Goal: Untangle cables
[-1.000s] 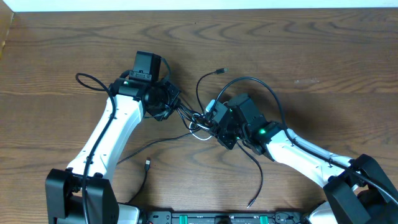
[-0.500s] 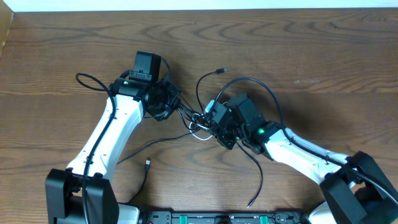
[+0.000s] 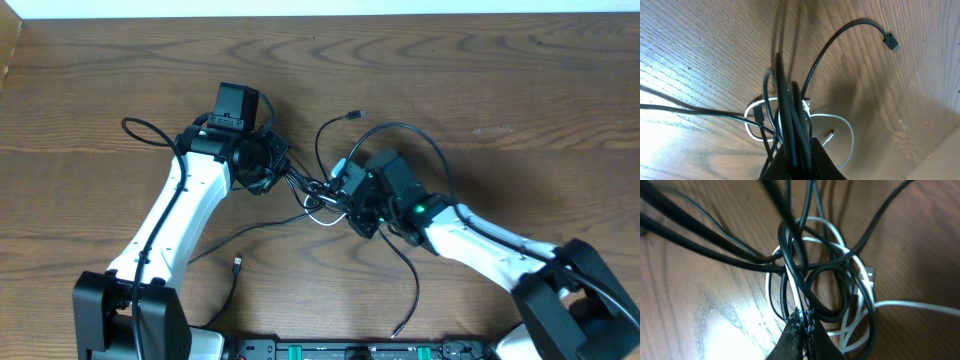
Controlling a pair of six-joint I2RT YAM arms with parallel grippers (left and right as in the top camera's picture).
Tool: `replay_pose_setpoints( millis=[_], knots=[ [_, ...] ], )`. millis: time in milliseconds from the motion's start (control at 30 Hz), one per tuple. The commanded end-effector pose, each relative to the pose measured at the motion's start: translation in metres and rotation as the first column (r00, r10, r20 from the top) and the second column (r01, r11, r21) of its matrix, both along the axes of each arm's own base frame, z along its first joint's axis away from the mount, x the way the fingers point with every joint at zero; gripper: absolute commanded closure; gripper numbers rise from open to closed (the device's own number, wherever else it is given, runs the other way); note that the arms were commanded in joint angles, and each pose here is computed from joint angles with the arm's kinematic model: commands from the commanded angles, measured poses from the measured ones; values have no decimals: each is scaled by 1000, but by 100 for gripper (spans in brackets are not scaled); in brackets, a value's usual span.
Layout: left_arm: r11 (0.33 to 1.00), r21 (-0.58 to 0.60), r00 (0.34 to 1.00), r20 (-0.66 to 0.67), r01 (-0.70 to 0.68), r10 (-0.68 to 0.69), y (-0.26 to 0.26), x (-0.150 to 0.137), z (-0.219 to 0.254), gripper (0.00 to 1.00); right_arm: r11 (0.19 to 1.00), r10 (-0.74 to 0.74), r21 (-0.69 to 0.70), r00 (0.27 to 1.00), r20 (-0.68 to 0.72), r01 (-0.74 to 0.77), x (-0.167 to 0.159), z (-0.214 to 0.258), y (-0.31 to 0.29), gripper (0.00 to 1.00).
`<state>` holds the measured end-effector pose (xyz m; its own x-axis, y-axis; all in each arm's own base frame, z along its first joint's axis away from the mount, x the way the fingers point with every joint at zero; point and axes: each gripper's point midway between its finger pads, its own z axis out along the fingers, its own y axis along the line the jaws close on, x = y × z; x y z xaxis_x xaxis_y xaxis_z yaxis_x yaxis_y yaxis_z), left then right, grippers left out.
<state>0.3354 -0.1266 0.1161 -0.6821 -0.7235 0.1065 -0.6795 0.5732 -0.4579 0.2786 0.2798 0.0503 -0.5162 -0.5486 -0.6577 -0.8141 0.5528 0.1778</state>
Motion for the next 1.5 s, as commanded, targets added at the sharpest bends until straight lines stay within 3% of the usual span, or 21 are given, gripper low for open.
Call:
replay_pose_setpoints(
  millis=[0, 167, 300, 400, 467, 500, 600, 700, 767, 1000, 1267, 1300, 1433, 1467],
  knots=[
    [1000, 15, 999, 36, 4, -5, 4, 3, 10, 92, 993, -43, 111, 999, -25, 46, 1, 41, -5, 99],
    [1000, 27, 999, 39, 0, -1, 6, 4, 9, 92, 962, -18, 272, 999, -49, 31, -14, 103, -24, 99],
    [999, 32, 999, 40, -3, 1, 7, 4, 9, 92, 915, 12, 404, 1000, 8, -14, -29, 160, -44, 99],
    [999, 32, 999, 40, -3, 2, 7, 4, 9, 92, 912, 13, 408, 997, 71, -40, -35, 175, -51, 99],
    [999, 32, 999, 40, -3, 2, 6, 4, 9, 92, 923, 58, 375, 994, 89, -88, -42, 166, -47, 88],
    [999, 32, 999, 40, -3, 2, 6, 4, 9, 92, 932, 83, 346, 993, 88, -108, -45, 156, -44, 73],
    [999, 32, 999, 40, -3, 2, 6, 4, 9, 92, 957, 124, 258, 991, 57, -134, -51, 120, -33, 46],
    [999, 32, 999, 40, -3, 2, 6, 4, 9, 92, 981, 124, 146, 992, 24, -126, -49, 82, -21, 35],
    [1000, 31, 999, 40, -3, 2, 6, 4, 9, 92, 990, 115, 83, 993, 25, -116, -43, 60, -13, 35],
    [999, 31, 999, 39, -3, 2, 6, 4, 9, 92, 1000, -5, -21, 998, 70, 6, -10, 17, -3, 39],
    [999, 32, 999, 40, -3, 2, 7, 4, 9, 92, 1000, 15, -24, 998, 54, -14, -11, -1, 7, 46],
    [999, 32, 999, 40, -3, 1, 7, 4, 9, 92, 1000, 19, -24, 999, 47, -18, -12, -2, 7, 51],
    [999, 32, 999, 40, -3, 2, 7, 4, 9, 92, 1000, 12, -2, 999, 35, -12, -12, 1, 10, 99],
    [999, 32, 999, 40, -3, 1, 7, 4, 9, 92, 1000, -4, 8, 1000, 26, 4, -11, 3, 11, 99]
  ],
)
